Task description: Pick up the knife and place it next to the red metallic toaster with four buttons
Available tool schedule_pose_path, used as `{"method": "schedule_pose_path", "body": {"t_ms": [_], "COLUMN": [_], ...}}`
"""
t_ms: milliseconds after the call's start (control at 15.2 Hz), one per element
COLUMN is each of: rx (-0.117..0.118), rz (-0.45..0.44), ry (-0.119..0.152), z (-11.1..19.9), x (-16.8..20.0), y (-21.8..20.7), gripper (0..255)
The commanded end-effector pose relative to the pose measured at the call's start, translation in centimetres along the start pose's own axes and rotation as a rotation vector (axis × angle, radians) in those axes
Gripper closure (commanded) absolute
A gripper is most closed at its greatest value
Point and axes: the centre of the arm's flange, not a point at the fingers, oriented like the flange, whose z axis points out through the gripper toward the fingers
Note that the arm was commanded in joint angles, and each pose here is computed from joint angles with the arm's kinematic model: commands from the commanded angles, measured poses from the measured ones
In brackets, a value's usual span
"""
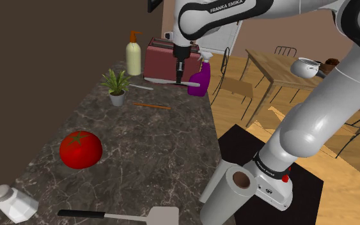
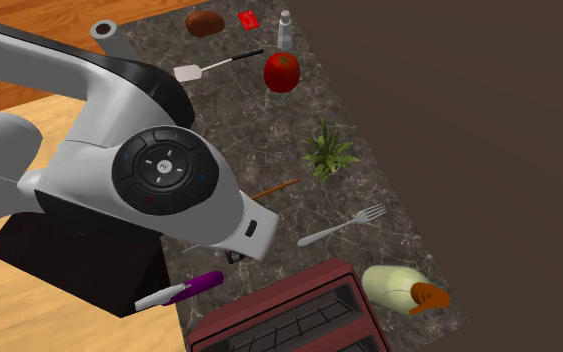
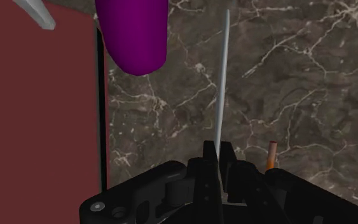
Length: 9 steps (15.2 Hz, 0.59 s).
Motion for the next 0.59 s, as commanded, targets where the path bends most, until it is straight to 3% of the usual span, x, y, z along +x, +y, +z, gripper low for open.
{"method": "schedule_pose_path", "body": {"t_ms": [0, 528], "rx": [0.000, 0.000], "rz": [0.000, 0.000], "ry": [0.000, 0.000], "z": [1.0, 5.2], "x": [0.1, 0.3], "y": [0.0, 0.0], "gripper": [255, 255]}}
